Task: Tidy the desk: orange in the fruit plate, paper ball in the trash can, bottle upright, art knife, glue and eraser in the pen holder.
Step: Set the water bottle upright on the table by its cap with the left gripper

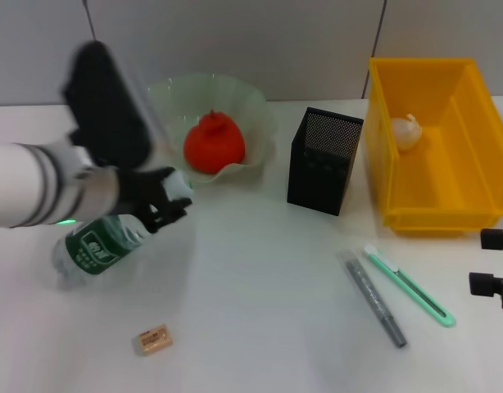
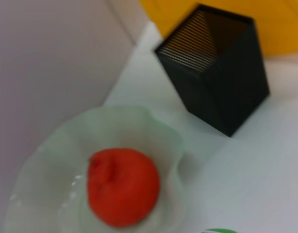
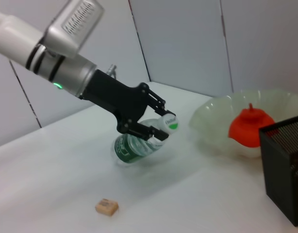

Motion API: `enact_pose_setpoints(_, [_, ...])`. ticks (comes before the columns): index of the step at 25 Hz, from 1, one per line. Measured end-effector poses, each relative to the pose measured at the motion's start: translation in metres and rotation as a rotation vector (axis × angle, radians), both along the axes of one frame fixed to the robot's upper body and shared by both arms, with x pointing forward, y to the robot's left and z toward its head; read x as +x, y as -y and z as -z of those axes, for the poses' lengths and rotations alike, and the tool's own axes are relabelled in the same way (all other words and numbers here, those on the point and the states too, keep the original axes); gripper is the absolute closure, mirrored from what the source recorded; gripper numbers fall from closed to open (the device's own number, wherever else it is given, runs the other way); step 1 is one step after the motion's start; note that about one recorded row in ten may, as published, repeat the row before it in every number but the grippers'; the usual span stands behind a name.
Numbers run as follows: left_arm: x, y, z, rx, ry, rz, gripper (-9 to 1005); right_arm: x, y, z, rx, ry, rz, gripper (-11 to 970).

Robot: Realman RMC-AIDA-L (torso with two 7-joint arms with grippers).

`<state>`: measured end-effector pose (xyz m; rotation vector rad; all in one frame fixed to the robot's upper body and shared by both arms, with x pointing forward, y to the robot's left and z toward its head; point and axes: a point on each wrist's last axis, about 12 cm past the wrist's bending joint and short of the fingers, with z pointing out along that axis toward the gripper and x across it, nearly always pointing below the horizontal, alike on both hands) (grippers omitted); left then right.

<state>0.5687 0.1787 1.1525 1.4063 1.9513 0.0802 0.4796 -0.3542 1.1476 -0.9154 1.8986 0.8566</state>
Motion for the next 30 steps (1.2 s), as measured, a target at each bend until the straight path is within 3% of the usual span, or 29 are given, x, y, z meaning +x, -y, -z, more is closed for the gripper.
enact_pose_setpoints(3, [-0.005,-0.011,-0.004,-0.056,-0.005,-0.041,531,0.003,-0.003,0.000,0.009,-0.001,-0.012,183])
enact_pose_setpoints(4, [-0.011,-0.033,-0.005,-0.151,-0.017,-0.121,529,0.004,-0.005,0.000,0.012,-0.002,-0.017,183])
enact_pose_setpoints(7, [-0.013,-0.041,-0.006,-0.203,-0.019,-0.154,524,0.007,-0.007,0.001,0.022,-0.006,-0.026,183])
enact_pose_setpoints(8, [-0.015,-0.055,-0.008,-0.299,-0.007,-0.208,523,0.007,-0.008,0.001,0.024,-0.006,-0.028,183])
enact_pose_setpoints(11, [-0.016,-0.066,-0.012,-0.388,0.018,-0.245,518,0.010,-0.010,0.001,0.029,-0.008,-0.036,183])
enact_pose_setpoints(13, [-0.016,-0.066,-0.012,-0.388,0.018,-0.245,514,0.011,-0.011,0.001,0.032,-0.009,-0.040,183])
enact_pose_setpoints(14, [-0.018,-0.079,-0.016,-0.478,0.054,-0.276,513,0.011,-0.012,0.001,0.032,-0.009,-0.040,183])
enact_pose_setpoints(16, [-0.021,-0.090,-0.019,-0.536,0.081,-0.302,509,0.011,-0.012,0.001,0.033,-0.009,-0.041,183])
enact_pose_setpoints(20, [-0.022,-0.093,-0.019,-0.554,0.089,-0.310,503,0.012,-0.012,0.001,0.034,-0.012,-0.040,183])
enact_pose_setpoints(25, [-0.026,-0.096,-0.008,-0.693,0.077,-0.316,494,0.011,-0.013,0.003,0.041,-0.020,-0.044,183])
enact_pose_setpoints(30, [-0.022,-0.096,-0.003,-0.737,0.071,-0.311,486,0.010,-0.013,0.004,0.046,-0.025,-0.050,183])
